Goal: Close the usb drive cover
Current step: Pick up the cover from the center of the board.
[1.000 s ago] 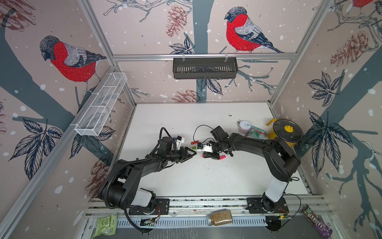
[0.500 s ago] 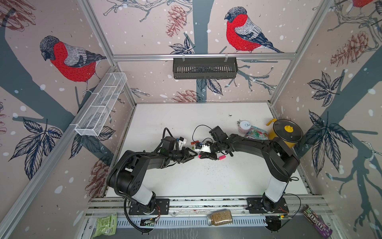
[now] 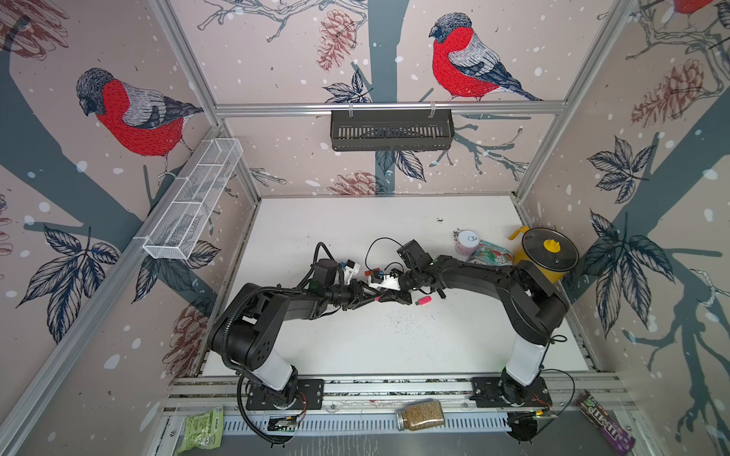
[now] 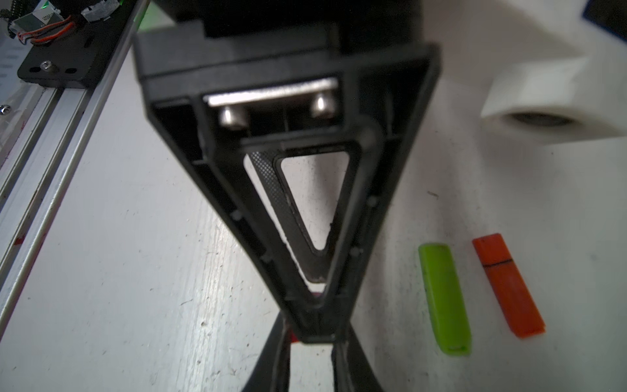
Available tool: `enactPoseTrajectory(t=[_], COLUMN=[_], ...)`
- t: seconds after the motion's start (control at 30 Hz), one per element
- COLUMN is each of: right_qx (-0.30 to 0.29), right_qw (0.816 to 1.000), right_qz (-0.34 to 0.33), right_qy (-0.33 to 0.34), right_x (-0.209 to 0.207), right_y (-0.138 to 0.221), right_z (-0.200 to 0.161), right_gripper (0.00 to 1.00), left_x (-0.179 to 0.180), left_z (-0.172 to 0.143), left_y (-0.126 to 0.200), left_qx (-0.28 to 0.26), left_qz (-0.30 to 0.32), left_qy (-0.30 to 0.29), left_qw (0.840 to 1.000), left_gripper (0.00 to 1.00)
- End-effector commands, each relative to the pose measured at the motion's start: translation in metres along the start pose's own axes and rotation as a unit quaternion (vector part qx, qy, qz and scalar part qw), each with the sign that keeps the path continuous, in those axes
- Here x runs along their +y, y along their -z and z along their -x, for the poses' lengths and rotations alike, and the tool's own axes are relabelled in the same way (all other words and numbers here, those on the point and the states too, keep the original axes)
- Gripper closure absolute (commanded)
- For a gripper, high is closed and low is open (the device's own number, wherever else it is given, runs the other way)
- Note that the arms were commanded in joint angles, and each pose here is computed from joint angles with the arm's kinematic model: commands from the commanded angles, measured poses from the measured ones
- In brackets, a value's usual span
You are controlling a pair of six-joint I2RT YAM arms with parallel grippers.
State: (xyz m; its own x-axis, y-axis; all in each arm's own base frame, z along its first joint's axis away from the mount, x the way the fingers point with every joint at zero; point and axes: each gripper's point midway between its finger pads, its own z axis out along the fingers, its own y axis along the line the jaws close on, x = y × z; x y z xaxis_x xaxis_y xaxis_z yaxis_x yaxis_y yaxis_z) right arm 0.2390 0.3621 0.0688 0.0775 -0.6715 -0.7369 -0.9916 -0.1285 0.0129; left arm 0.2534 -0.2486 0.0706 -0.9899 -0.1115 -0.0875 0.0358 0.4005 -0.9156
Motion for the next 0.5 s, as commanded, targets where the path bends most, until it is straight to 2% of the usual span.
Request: enactPoseTrajectory(t=[0.0, 0.47], right_qx=[-0.018, -0.032], right_qw=[1.0, 0.999], right_qz=[0.001, 0.001], right_qy=[0.003, 0.001], right_x=[-0.002, -0.0029], right_y=[-0.0001, -0.0018], right_z=[0.009, 0.0148], right_gripper=[0.79, 0.79], left_x=[-0.0092, -0.0105], left_z=[0.0033, 0.0032], left_y=[-0.0003, 0.0008], left_qx=[-0.001, -0.005], left_qz=[-0.018, -0.02], left_qy=[-0.013, -0.012], left_qw=[1.0, 1.0], left_gripper=[0.64, 0.81])
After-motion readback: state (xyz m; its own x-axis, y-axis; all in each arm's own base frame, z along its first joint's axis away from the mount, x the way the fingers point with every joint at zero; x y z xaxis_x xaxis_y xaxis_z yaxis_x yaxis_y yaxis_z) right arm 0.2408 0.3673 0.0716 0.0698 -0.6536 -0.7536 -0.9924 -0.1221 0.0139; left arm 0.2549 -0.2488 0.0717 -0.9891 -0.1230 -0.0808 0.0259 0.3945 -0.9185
